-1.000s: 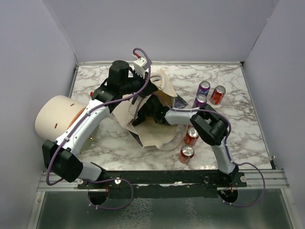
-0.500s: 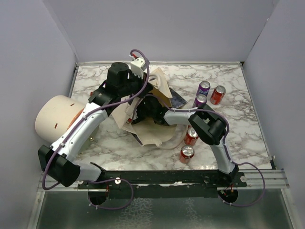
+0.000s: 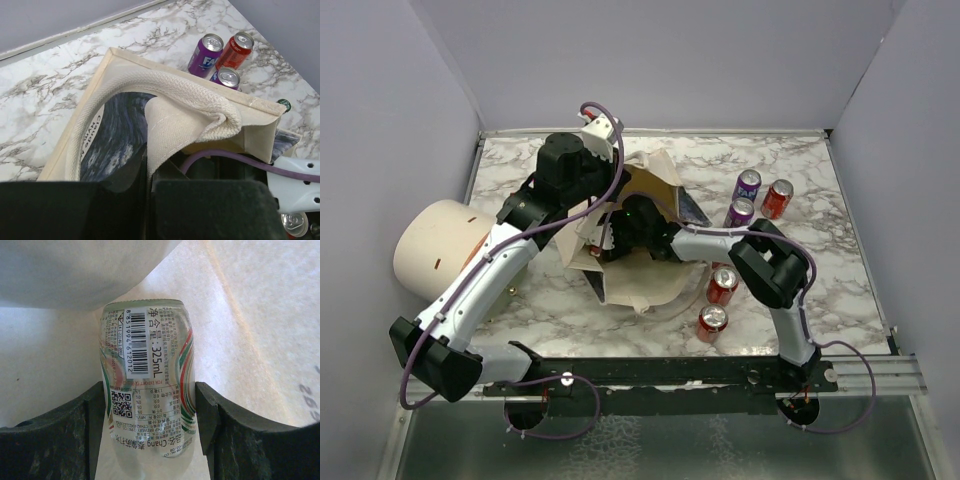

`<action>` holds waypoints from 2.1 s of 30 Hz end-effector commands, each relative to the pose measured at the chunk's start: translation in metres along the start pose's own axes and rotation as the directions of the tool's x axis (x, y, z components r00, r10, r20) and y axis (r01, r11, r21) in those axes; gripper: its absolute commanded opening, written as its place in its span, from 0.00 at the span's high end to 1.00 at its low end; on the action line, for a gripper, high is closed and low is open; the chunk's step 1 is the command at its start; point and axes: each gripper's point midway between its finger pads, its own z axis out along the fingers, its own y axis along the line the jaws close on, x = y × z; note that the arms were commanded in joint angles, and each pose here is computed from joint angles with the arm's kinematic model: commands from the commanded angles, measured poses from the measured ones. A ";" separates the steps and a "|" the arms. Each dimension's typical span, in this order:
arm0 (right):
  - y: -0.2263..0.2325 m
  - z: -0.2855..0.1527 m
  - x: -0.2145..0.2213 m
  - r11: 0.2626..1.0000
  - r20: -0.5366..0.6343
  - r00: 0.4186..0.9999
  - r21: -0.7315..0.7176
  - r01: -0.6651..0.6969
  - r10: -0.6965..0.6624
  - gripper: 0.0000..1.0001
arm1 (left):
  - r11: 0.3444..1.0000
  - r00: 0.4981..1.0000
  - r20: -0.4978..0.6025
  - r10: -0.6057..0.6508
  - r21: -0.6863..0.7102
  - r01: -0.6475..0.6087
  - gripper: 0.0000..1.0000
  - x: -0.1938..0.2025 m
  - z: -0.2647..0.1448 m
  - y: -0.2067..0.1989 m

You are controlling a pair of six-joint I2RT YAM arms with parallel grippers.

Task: Take the beverage out of the canvas bag
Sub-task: Take out the drink from the center of the board.

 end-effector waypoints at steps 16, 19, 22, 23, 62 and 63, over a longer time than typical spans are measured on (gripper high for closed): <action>-0.065 -0.077 -0.113 0.990 0.348 0.938 0.129 -0.059 0.010 0.98 | 0.980 0.994 0.108 -0.021 -0.196 0.042 1.00 -0.037 -0.013 0.036; -0.076 -0.087 -0.123 0.985 0.366 0.931 0.157 -0.065 0.003 0.98 | 0.973 0.995 0.096 -0.042 -0.224 0.063 1.00 -0.034 -0.014 0.043; -0.085 -0.100 -0.132 0.979 0.388 0.922 0.187 -0.082 0.003 0.98 | 0.967 0.994 0.087 -0.067 -0.239 0.086 1.00 -0.033 -0.013 0.049; -0.087 -0.104 -0.135 0.978 0.394 0.919 0.191 -0.084 0.002 0.98 | 0.966 0.994 0.086 -0.074 -0.241 0.093 1.00 -0.033 -0.012 0.050; -0.154 -0.266 -0.152 0.449 0.407 0.562 0.345 -0.824 0.720 0.98 | 0.806 0.897 0.109 -0.429 -0.402 0.435 0.80 -0.014 -0.009 0.124; -0.152 -0.266 -0.149 0.433 0.386 0.550 0.352 -0.830 0.740 0.98 | 0.807 0.897 0.113 -0.427 -0.400 0.435 0.80 -0.015 -0.007 0.124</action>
